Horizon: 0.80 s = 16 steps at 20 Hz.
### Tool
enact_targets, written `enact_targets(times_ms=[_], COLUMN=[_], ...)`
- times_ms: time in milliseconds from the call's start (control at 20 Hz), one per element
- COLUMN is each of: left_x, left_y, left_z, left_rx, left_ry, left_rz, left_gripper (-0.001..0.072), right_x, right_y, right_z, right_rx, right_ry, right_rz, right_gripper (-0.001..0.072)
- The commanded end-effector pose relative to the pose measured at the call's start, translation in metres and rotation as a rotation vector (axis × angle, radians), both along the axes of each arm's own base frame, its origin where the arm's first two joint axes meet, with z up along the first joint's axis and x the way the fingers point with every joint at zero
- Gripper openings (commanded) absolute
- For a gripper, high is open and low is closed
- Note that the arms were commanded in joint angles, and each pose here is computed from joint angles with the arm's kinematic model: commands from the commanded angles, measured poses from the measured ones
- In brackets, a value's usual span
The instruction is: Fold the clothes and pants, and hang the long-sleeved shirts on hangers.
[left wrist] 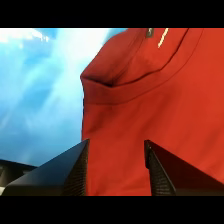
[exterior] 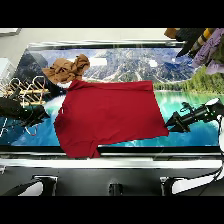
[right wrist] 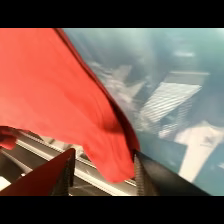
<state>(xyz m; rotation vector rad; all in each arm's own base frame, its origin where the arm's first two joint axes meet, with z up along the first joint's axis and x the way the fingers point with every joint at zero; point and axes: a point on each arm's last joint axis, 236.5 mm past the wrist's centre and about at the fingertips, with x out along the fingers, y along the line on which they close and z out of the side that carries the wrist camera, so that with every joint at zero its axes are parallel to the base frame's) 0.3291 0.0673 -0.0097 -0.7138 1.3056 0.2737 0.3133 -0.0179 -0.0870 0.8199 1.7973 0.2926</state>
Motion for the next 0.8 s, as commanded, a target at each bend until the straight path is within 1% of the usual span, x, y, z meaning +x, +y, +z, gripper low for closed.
enact_targets(times_ms=[0,100,150,500,550,600,650,750], left_x=[-0.009,-0.009,-0.009,-0.009,-0.010,-0.012,-0.017,-0.034], left_y=[-0.004,-0.005,-0.005,-0.005,-0.005,-0.006,-0.008,-0.009], left_z=[-0.002,-0.002,-0.002,-0.002,-0.002,-0.003,-0.006,-0.015], left_rx=[-0.010,-0.011,-0.011,-0.011,-0.012,-0.016,-0.024,-0.044], left_ry=[0.028,0.030,0.030,0.031,0.034,0.041,0.057,0.095], left_rz=[-0.037,-0.037,-0.038,-0.041,-0.041,-0.043,-0.046,-0.030], left_gripper=[0.0413,0.0413,0.0413,0.0413,0.0413,0.0413,0.0413,0.0413], right_x=[-0.013,-0.017,-0.019,-0.031,-0.027,-0.020,-0.016,-0.014], right_y=[-0.007,-0.011,-0.010,0.009,0.010,0.012,0.015,0.019], right_z=[0.001,0.001,0.000,-0.014,-0.015,-0.014,-0.012,-0.009], right_rx=[-0.078,-0.117,-0.115,-0.055,-0.054,-0.043,-0.026,-0.007], right_ry=[0.020,0.003,0.005,0.026,0.012,-0.010,-0.027,-0.046], right_rz=[0.042,0.042,0.040,0.010,-0.001,-0.019,-0.026,-0.021], right_gripper=[0.0410,0.0402,0.0402,0.0395,0.0362,0.0306,0.0234,0.0052])
